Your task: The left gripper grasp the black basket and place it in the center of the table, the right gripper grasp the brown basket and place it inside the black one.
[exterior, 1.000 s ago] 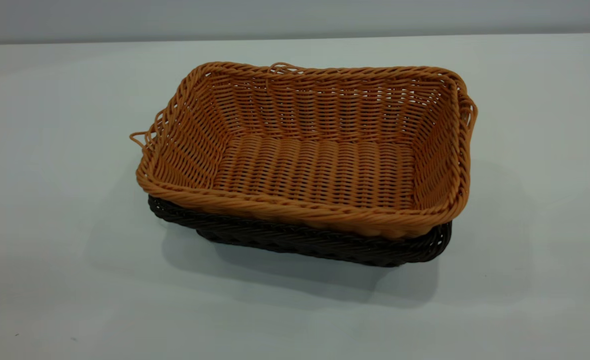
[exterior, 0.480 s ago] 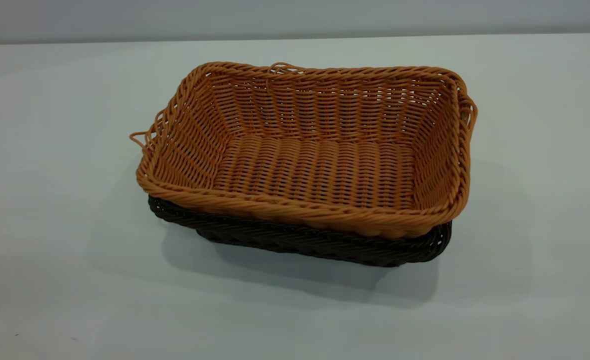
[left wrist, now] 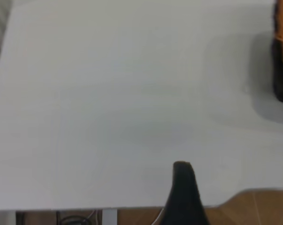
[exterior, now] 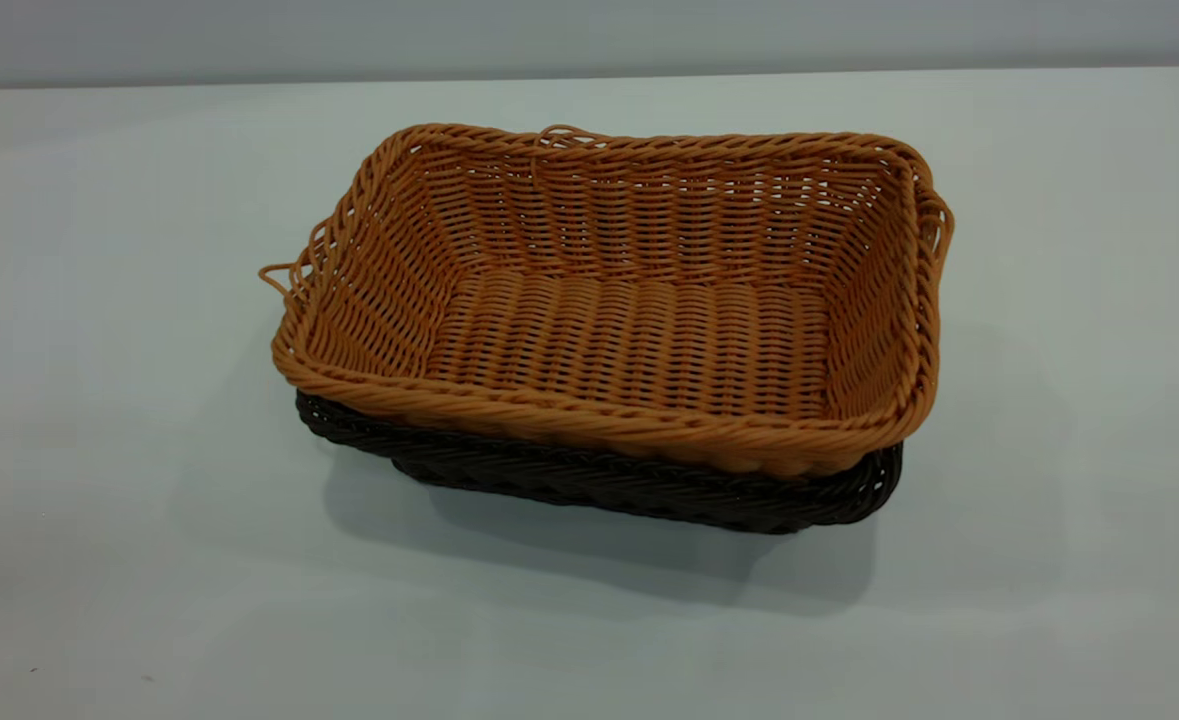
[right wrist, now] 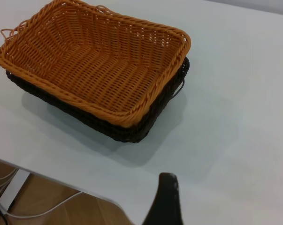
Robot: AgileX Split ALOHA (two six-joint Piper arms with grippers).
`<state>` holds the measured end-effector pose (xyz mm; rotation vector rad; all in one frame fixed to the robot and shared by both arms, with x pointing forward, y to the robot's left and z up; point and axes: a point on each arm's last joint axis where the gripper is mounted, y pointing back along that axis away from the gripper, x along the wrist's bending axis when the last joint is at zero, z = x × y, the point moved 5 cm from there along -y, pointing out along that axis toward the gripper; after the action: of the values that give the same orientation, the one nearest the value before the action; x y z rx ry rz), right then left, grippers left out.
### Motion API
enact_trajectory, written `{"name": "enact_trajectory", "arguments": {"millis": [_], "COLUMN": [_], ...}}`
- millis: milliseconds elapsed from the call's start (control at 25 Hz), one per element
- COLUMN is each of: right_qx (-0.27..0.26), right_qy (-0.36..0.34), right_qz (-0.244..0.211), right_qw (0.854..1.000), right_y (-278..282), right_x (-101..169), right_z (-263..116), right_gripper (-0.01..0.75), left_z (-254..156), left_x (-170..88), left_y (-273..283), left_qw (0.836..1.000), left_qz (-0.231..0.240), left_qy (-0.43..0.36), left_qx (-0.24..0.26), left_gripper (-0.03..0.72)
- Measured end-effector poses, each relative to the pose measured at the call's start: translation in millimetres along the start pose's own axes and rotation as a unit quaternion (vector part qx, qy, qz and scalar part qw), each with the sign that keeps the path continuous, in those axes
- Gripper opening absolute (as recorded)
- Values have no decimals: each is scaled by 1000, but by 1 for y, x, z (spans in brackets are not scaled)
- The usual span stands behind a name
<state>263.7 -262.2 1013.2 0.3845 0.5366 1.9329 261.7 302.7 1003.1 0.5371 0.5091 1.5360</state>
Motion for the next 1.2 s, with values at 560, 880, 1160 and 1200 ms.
{"name": "enact_trajectory", "arguments": {"millis": [560, 880, 1160, 1200], "right_qx": [0, -2, 0, 0], "right_qy": [0, -14, -107, -119], "right_qz": [0, -25, -143, -152], "right_qw": [1000, 1000, 984, 981], "right_y": [0, -1, 1, 1], "right_x": [0, -3, -26, -29], "right_z": [0, 1, -2, -3], "right_gripper": [584, 584, 584, 584], "left_z": [0, 0, 0, 0], "left_x": [8, 8, 8, 8], "left_y": [0, 0, 0, 0], "left_qw": [999, 999, 999, 999], "left_qz": [29, 29, 29, 29], "left_qy": [40, 41, 41, 41], "left_qx": [-1, -1, -1, -1], "left_gripper": [510, 510, 510, 510]}}
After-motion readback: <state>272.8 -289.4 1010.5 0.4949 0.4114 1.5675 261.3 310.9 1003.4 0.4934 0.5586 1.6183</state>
